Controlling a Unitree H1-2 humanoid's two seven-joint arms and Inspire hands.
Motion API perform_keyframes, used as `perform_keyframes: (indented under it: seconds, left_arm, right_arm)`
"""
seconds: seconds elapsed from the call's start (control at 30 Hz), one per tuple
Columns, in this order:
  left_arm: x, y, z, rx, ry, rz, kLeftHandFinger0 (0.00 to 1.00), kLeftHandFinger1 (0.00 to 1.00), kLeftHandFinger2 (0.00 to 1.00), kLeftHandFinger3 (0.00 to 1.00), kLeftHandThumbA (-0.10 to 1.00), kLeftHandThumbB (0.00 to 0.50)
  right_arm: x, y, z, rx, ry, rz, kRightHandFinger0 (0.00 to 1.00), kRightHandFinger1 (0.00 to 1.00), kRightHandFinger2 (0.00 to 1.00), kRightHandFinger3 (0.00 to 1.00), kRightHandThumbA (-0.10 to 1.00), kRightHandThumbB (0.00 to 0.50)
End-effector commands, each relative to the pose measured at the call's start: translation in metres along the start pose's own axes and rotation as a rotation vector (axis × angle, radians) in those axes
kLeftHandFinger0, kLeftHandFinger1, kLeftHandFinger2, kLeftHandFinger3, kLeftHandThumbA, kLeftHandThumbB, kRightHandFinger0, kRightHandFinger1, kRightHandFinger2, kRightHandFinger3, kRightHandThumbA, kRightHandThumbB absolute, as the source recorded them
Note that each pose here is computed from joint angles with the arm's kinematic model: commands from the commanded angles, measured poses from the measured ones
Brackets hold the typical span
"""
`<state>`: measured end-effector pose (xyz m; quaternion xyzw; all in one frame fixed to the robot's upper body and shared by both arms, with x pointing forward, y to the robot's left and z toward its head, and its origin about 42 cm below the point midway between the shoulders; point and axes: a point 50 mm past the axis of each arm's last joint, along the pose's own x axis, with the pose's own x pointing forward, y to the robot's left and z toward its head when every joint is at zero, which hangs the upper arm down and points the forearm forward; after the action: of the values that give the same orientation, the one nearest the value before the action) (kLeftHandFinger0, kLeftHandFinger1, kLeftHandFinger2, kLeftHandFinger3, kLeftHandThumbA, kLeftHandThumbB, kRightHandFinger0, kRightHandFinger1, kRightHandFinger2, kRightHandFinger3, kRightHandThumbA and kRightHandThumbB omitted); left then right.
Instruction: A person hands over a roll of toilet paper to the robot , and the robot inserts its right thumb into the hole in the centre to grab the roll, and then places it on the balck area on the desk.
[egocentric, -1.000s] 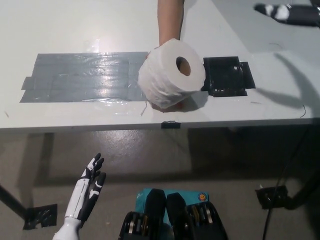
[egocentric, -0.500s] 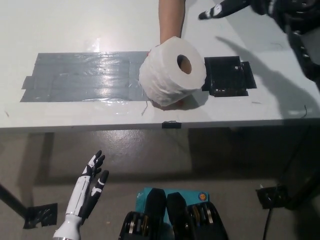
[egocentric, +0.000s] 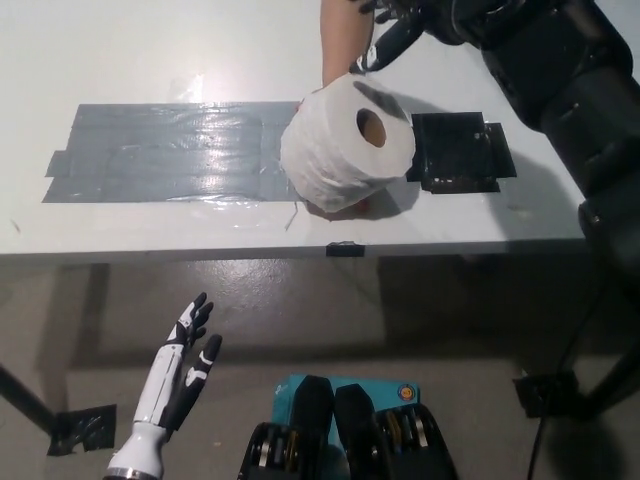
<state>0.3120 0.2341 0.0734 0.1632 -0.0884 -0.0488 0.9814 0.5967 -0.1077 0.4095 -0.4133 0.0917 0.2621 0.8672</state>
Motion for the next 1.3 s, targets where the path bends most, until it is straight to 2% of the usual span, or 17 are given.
perform_keyframes:
  seconds: [0.0, 0.1, 0.33, 0.53, 0.63, 0.67, 0.7, 0.77, 0.83, 0.9, 1.07, 1.17, 1.27]
  left_arm:
    - [0.01, 0.003, 0.015, 0.013, -0.101, -0.004, 1.0, 1.0, 1.0, 1.0, 0.92, 0.175]
    - [0.01, 0.004, 0.014, 0.015, -0.105, -0.006, 1.0, 1.0, 1.0, 1.0, 0.92, 0.177]
    - [0.009, 0.003, 0.014, 0.016, -0.103, -0.016, 1.0, 1.0, 1.0, 1.0, 0.92, 0.176]
    - [0.01, 0.004, 0.015, 0.022, -0.104, -0.015, 1.0, 1.0, 1.0, 1.0, 0.93, 0.168]
    - [0.011, 0.003, 0.014, 0.019, -0.101, -0.016, 1.0, 1.0, 1.0, 1.0, 0.92, 0.173]
    - [0.01, 0.003, 0.014, 0.018, -0.097, -0.017, 1.0, 1.0, 1.0, 1.0, 0.92, 0.174]
    - [0.01, 0.003, 0.014, 0.02, -0.099, -0.018, 1.0, 1.0, 1.0, 1.0, 0.91, 0.168]
    - [0.007, 0.002, 0.012, 0.021, -0.096, -0.023, 1.0, 1.0, 1.0, 1.0, 0.91, 0.16]
    - [0.006, 0.002, 0.012, 0.021, -0.092, -0.025, 1.0, 1.0, 1.0, 1.0, 0.91, 0.161]
    - [0.006, 0.002, 0.012, 0.024, -0.091, -0.026, 1.0, 1.0, 1.0, 1.0, 0.92, 0.172]
    - [0.01, 0.003, 0.014, 0.038, -0.105, -0.02, 1.0, 1.0, 1.0, 1.0, 0.92, 0.161]
    - [0.012, 0.003, 0.015, 0.042, -0.108, -0.024, 1.0, 1.0, 1.0, 1.0, 0.92, 0.169]
    - [0.014, 0.003, 0.015, 0.04, -0.113, -0.025, 1.0, 1.0, 1.0, 1.0, 0.92, 0.164]
  right_arm:
    - [-0.014, -0.024, 0.033, -0.128, -0.068, -0.001, 1.0, 1.0, 1.0, 1.0, 0.81, 0.5]
    - [-0.015, -0.024, 0.031, -0.141, -0.073, 0.021, 1.0, 1.0, 1.0, 1.0, 0.83, 0.5]
    - [-0.017, -0.028, 0.023, -0.161, -0.051, 0.039, 1.0, 1.0, 1.0, 1.0, 0.79, 0.5]
    - [-0.022, -0.04, 0.023, -0.09, -0.039, -0.037, 1.0, 1.0, 1.0, 1.0, 0.65, 0.5]
    - [-0.023, -0.042, 0.022, -0.112, -0.036, -0.026, 1.0, 1.0, 1.0, 1.0, 0.7, 0.5]
    - [-0.023, -0.041, 0.022, -0.195, -0.027, -0.011, 1.0, 1.0, 1.0, 1.0, 0.83, 0.5]
    - [-0.023, -0.04, 0.022, -0.236, -0.032, 0.0, 1.0, 1.0, 1.0, 1.0, 0.87, 0.5]
    - [-0.02, -0.034, 0.017, -0.222, -0.033, 0.012, 1.0, 1.0, 1.0, 1.0, 0.84, 0.5]
    - [-0.017, -0.025, 0.016, -0.116, -0.042, 0.094, 1.0, 1.0, 1.0, 1.0, 0.72, 0.5]
    - [-0.014, -0.021, 0.013, -0.067, -0.054, 0.096, 1.0, 1.0, 1.0, 1.0, 0.63, 0.5]
    - [-0.01, -0.015, 0.006, -0.019, -0.042, 0.095, 1.0, 1.0, 1.0, 1.0, 0.53, 0.496]
    - [-0.009, -0.012, 0.002, -0.043, -0.032, 0.114, 1.0, 1.0, 1.0, 1.0, 0.61, 0.5]
    - [-0.008, -0.01, 0.0, -0.015, -0.041, 0.119, 1.0, 1.0, 1.0, 1.0, 0.63, 0.5]
